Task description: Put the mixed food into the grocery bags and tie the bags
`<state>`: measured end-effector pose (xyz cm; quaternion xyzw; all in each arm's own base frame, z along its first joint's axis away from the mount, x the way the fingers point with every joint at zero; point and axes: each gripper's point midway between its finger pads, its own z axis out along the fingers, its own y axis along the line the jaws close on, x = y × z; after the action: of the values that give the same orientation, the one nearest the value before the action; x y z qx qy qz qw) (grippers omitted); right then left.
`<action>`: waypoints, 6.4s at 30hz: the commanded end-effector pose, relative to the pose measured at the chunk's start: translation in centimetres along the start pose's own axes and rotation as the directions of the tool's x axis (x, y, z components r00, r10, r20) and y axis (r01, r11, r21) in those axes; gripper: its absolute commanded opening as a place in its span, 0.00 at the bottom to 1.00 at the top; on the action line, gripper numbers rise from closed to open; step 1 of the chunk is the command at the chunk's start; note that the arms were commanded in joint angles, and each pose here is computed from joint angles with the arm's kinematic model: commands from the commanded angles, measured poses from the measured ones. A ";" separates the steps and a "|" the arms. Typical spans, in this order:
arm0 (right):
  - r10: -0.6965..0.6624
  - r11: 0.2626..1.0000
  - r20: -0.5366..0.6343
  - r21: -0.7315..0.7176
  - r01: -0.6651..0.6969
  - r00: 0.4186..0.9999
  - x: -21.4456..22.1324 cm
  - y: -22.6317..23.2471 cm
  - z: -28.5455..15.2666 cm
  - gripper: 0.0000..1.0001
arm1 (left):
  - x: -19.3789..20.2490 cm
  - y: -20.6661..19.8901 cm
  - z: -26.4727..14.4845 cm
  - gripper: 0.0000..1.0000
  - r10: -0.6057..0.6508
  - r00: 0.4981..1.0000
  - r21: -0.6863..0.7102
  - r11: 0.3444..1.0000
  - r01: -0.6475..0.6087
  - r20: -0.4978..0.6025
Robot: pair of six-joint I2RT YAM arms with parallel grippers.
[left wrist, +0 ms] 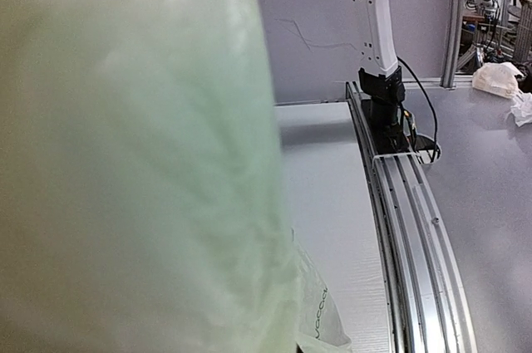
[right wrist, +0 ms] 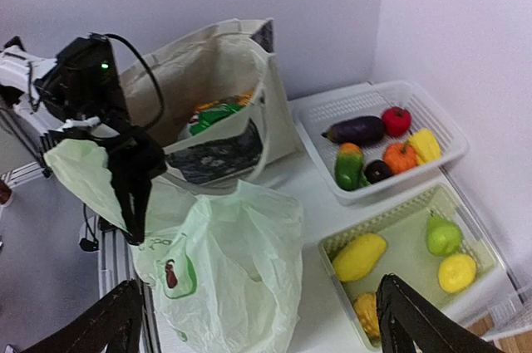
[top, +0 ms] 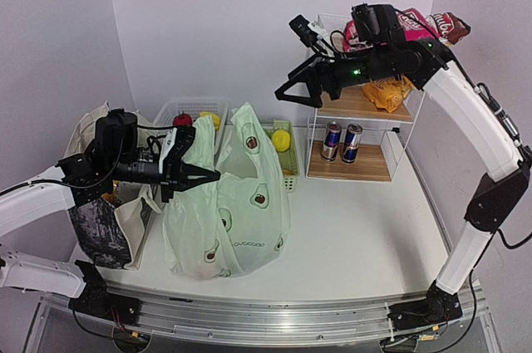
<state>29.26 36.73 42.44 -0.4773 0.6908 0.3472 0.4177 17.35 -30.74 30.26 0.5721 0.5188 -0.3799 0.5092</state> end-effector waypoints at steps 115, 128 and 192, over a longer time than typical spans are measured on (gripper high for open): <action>0.227 0.935 0.249 0.214 -0.283 0.941 0.9 6.2 2.9 0.88 | 4.9 -7.0 7.3 0.00 0.545 0.822 0.436 0.788 -0.435 -0.165; -0.028 0.996 -0.035 -0.081 0.025 0.999 9.9 13.3 0.1 0.86 | 4.0 -6.2 6.9 0.00 0.468 0.862 0.412 0.836 -0.362 -0.194; -0.146 0.984 0.041 -0.101 0.150 0.988 11.6 15.4 5.9 0.00 | -4.4 9.0 6.7 0.98 0.358 0.920 0.268 0.912 -0.309 -0.160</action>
<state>13.98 42.23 28.02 -0.5472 0.6518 0.3466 0.3945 27.51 -37.76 32.07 0.7255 0.4671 -0.2742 0.4247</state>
